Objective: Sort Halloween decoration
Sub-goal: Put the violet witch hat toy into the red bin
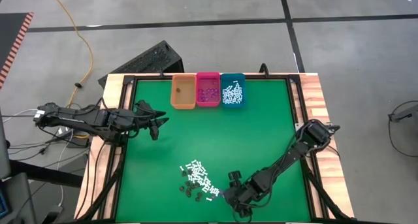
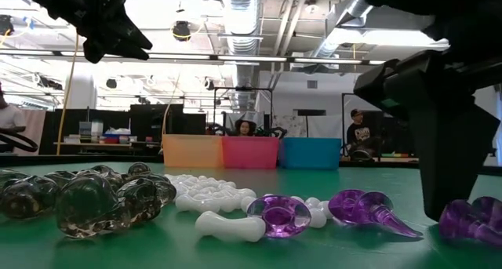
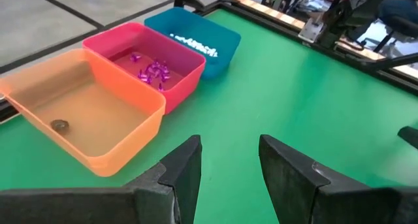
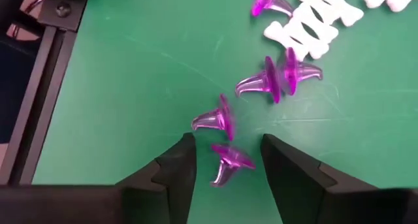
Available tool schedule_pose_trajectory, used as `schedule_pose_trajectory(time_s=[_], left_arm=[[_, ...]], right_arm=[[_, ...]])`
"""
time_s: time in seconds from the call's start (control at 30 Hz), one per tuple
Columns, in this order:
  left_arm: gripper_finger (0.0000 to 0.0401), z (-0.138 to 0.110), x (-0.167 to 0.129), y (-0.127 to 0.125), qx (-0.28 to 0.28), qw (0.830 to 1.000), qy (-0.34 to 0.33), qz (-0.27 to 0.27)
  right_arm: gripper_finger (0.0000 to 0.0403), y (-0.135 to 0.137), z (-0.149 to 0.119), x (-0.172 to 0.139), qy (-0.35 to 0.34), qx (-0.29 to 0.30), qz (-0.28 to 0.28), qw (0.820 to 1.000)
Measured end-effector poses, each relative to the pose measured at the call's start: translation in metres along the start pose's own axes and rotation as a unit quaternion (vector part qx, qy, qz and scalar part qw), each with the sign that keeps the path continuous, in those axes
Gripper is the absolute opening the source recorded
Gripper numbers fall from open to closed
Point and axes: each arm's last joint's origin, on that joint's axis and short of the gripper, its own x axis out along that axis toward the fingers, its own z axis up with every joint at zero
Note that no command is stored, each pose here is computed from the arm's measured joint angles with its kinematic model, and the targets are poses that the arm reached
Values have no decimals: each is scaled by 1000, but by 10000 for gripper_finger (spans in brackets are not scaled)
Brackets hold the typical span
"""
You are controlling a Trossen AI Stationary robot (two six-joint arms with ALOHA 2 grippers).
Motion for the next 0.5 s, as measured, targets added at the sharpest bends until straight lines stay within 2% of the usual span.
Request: schedule_pose_trajectory(time_s=[0.13, 0.37, 0.5], left_arm=[[144, 0, 0, 0, 0, 1000, -1, 0], [144, 0, 0, 0, 0, 1000, -2, 3], [144, 0, 0, 0, 0, 1000, -2, 3]], right_arm=[[162, -1, -1, 0, 5, 2, -4, 1000], [64, -5, 0, 1, 8, 17, -8, 1000], [28, -9, 2, -1, 8, 38, -12, 999]])
